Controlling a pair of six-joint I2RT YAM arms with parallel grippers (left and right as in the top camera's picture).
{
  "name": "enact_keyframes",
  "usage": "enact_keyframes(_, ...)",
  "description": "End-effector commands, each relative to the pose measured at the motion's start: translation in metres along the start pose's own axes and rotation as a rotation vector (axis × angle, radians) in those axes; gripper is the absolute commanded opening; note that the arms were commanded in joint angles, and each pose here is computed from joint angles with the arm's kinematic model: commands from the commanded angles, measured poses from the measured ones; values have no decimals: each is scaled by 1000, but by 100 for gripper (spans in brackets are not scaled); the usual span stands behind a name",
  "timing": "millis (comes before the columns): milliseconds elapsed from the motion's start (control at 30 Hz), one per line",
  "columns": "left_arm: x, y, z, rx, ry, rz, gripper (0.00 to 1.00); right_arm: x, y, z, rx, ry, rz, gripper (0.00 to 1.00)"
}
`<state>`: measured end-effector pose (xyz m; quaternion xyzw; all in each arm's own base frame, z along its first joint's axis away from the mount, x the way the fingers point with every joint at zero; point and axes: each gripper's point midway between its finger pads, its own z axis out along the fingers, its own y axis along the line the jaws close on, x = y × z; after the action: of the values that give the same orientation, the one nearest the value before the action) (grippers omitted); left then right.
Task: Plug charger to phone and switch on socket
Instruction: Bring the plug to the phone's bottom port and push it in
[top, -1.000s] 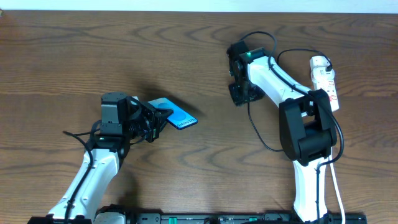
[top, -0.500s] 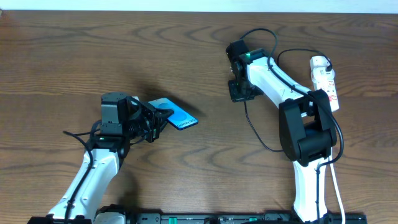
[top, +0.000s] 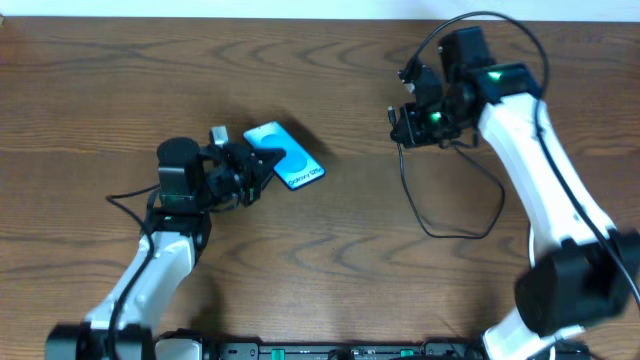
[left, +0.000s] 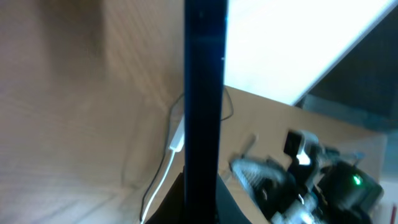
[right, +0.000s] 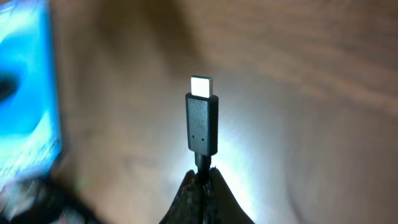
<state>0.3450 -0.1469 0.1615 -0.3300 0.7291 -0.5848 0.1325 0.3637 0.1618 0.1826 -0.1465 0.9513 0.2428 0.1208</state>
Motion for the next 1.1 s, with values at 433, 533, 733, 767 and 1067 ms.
enact_keyframes(433, 15, -67, 7, 285, 152, 364, 8, 122, 104, 1, -248, -39, -266, 1)
enact_keyframes(533, 20, -68, 8, 291, 169, 375, 7, 121, 117, 16, -231, -44, -293, 1)
enact_keyframes(733, 40, -67, 17, 296, 216, 442, 7, 107, 124, 29, -131, -111, -281, 1)
enact_keyframes(767, 43, -67, 18, 297, 223, 450, 8, 105, 126, 29, -134, -117, -276, 1)
enact_keyframes(1067, 47, -66, 20, 300, 231, 473, 7, 103, 126, 29, -142, -115, -142, 1)
